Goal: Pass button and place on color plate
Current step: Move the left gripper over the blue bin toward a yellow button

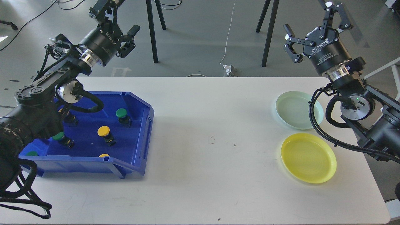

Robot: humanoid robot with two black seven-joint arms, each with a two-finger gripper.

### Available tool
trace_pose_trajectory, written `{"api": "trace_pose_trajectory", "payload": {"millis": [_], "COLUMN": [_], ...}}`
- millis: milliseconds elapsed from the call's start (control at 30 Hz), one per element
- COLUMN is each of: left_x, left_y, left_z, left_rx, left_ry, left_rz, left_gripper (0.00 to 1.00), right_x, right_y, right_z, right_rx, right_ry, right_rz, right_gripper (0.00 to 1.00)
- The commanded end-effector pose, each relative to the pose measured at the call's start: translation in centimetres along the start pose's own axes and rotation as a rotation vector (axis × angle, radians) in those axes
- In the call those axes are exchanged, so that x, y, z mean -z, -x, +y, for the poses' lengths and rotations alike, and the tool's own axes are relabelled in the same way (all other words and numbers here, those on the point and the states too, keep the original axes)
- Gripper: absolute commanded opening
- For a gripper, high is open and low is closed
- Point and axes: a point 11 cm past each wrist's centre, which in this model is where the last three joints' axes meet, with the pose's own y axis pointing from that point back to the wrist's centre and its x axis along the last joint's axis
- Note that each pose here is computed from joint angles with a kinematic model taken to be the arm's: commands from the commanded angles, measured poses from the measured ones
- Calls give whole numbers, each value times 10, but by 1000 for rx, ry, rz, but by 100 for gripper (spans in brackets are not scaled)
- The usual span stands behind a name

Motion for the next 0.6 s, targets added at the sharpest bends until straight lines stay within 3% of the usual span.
{"api": "trace_pose_trajectory", "payload": {"millis": [0, 134, 267, 367, 567], "left_x": [-4, -18, -49, -62, -80], "left_y": [-2, -13, -40, -24, -10], "left_z": [0, 3, 13, 2, 21], "left_rx": [-9, -32, -122, -93, -86], "left_ry": [14, 41, 158, 253, 483], "left_rz": [5, 0, 66, 161, 418], "left_gripper": [100, 100, 100, 100, 100], "right_x": [2, -2, -7, -4, -4], "right_y": [-1, -1, -5, -6, -5], "right_z": [-1, 2, 9, 8, 7], "right_rx": [-3, -7, -21, -26, -23], "right_ry": [-9, -3, 5, -7, -11], "right_rz": [-3, -9, -16, -19, -22], "right_gripper": [99, 99, 99, 99, 99]}}
